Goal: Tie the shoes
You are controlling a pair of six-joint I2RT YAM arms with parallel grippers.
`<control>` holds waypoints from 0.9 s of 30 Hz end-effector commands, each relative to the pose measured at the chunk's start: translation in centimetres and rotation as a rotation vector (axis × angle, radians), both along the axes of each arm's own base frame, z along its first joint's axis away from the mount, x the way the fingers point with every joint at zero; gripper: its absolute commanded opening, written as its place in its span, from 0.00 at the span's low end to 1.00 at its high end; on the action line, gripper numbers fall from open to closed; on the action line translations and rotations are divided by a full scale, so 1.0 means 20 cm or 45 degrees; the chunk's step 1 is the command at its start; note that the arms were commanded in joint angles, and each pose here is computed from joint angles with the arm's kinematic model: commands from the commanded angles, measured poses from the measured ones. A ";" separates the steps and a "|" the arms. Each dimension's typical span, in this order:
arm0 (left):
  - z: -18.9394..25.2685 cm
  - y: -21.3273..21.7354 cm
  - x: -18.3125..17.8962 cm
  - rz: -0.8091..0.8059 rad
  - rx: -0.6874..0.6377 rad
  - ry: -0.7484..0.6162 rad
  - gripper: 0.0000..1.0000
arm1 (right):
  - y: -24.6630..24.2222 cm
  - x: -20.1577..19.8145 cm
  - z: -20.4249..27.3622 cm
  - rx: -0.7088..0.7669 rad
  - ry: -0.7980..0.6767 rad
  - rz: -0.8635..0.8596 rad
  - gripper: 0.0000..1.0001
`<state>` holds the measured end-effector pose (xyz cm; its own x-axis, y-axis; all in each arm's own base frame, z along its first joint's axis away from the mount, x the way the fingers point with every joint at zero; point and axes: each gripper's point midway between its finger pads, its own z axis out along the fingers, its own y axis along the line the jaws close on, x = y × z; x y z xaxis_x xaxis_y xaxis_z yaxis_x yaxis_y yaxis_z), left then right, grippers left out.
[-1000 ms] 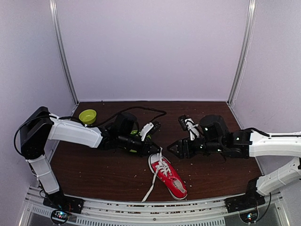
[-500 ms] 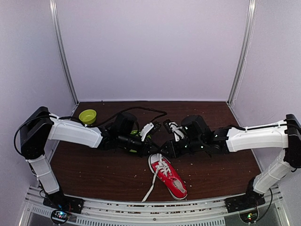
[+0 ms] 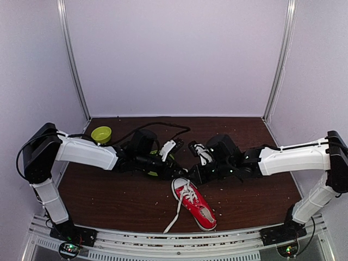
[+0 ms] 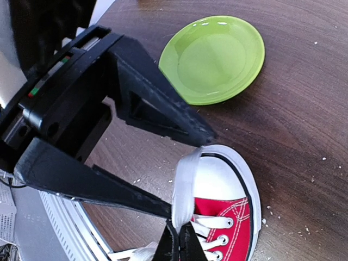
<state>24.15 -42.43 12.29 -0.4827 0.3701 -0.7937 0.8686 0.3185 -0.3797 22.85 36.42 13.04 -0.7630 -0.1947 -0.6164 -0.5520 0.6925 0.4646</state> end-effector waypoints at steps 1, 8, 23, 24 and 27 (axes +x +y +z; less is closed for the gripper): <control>0.06 0.04 -0.11 -0.022 -0.053 0.021 0.59 | -0.03 0.09 0.06 0.035 -0.056 -0.116 0.00; 0.00 0.08 -0.32 -0.109 -0.039 0.051 0.54 | -0.04 0.09 0.06 0.045 -0.049 -0.142 0.00; -0.13 -0.05 -0.32 -0.184 0.032 0.073 0.46 | -0.07 0.09 0.08 0.056 -0.058 -0.163 0.00; -0.14 -0.05 -0.32 -0.189 0.034 0.076 0.43 | -0.07 0.09 0.08 0.055 -0.057 -0.163 0.00; -0.13 -0.05 -0.32 -0.196 0.029 0.080 0.16 | -0.08 0.09 0.07 0.048 -0.054 -0.172 0.00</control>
<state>17.43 -42.70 8.63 -0.4962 0.4765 -0.7258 0.8671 0.2298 -0.4419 24.31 35.39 13.81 -0.7658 -0.1021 -0.6350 -0.4887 0.7342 0.4713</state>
